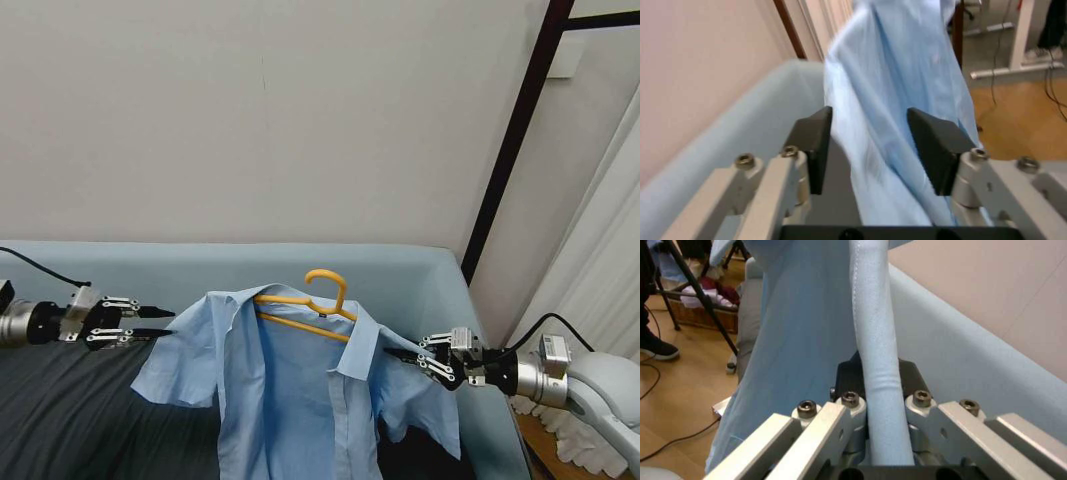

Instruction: Pick up the clothes from the sofa and hang them on the clothes hanger.

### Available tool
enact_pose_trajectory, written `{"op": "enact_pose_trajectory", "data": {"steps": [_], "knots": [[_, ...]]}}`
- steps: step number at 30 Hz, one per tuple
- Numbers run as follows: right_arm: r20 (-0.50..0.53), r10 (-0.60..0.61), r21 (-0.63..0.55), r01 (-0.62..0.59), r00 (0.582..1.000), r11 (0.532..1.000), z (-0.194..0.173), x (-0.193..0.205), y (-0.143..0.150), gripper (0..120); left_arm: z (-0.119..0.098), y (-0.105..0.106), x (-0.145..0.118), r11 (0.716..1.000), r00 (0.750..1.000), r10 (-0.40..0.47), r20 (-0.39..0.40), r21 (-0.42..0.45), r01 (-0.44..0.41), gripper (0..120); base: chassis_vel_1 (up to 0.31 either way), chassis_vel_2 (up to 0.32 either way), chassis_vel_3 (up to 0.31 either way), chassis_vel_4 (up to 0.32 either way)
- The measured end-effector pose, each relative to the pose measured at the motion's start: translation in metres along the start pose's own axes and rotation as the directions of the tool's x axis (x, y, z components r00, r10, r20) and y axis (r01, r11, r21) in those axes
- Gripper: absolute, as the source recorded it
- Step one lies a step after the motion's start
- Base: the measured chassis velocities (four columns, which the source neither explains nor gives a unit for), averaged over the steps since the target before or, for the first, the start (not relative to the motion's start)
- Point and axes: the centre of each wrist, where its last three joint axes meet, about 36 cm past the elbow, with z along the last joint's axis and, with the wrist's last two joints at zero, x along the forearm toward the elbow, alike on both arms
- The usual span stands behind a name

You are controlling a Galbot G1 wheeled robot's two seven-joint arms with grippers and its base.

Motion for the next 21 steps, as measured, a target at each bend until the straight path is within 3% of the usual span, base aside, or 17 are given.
{"op": "enact_pose_trajectory", "data": {"steps": [2, 6, 7, 11, 12, 13, 16, 17, 21], "knots": [[-0.003, 0.007, 0.003, -0.007, 1.0, 1.0, 0.001, 0.002, 0.0, 4, -0.004, -0.001, -0.002, 1.0, 0.999, -0.027, 0.036, -0.006, 0.027, 57, 0.0, 0.0, 0.0, 0.0], [-0.016, 0.035, 0.012, -0.035, 0.999, 0.999, 0.002, 0.012, 0.003, 4, -0.013, -0.009, -0.046, 0.993, 0.98, -0.119, 0.157, 0.002, 0.12, 74, 0.0, 0.0, 0.0, 0.0], [-0.016, 0.035, 0.012, -0.035, 0.999, 0.999, 0.002, 0.012, 0.003, 4, -0.013, -0.009, -0.046, 0.993, 0.98, -0.119, 0.157, 0.002, 0.12, 74, 0.0, 0.0, 0.0, 0.0], [-0.03, 0.063, 0.021, -0.062, 0.998, 0.998, 0.001, 0.02, 0.008, 4, -0.016, -0.039, -0.124, 0.979, 0.939, -0.205, 0.277, 0.061, 0.196, 92, 0.0, 0.0, 0.0, 0.0], [-0.03, 0.063, 0.021, -0.062, 0.998, 0.998, 0.001, 0.02, 0.008, 4, -0.016, -0.039, -0.124, 0.979, 0.939, -0.205, 0.277, 0.061, 0.196, 92, 0.0, 0.0, 0.0, 0.0], [-0.033, 0.071, 0.024, -0.07, 0.997, 0.997, 0.0, 0.021, 0.007, 4, -0.015, -0.057, -0.149, 0.969, 0.922, -0.247, 0.297, 0.101, 0.227, 98, 0.0, 0.0, 0.0, 0.0], [-0.039, 0.078, 0.027, -0.077, 0.996, 0.997, 0.001, 0.022, 0.006, 4, -0.013, -0.083, -0.177, 0.951, 0.901, -0.304, 0.309, 0.159, 0.266, 100, 0.0, 0.0, 0.0, 0.0], [-0.039, 0.078, 0.027, -0.077, 0.996, 0.997, 0.001, 0.022, 0.006, 4, -0.013, -0.083, -0.177, 0.951, 0.901, -0.304, 0.309, 0.159, 0.266, 100, 0.0, 0.0, 0.0, 0.0], [-0.047, 0.084, 0.022, -0.083, 0.995, 0.996, 0.006, 0.023, 0.003, 4, -0.007, -0.122, -0.195, 0.919, 0.88, -0.376, 0.29, 0.24, 0.313, 100, 0.0, 0.0, 0.0, 0.0]]}}
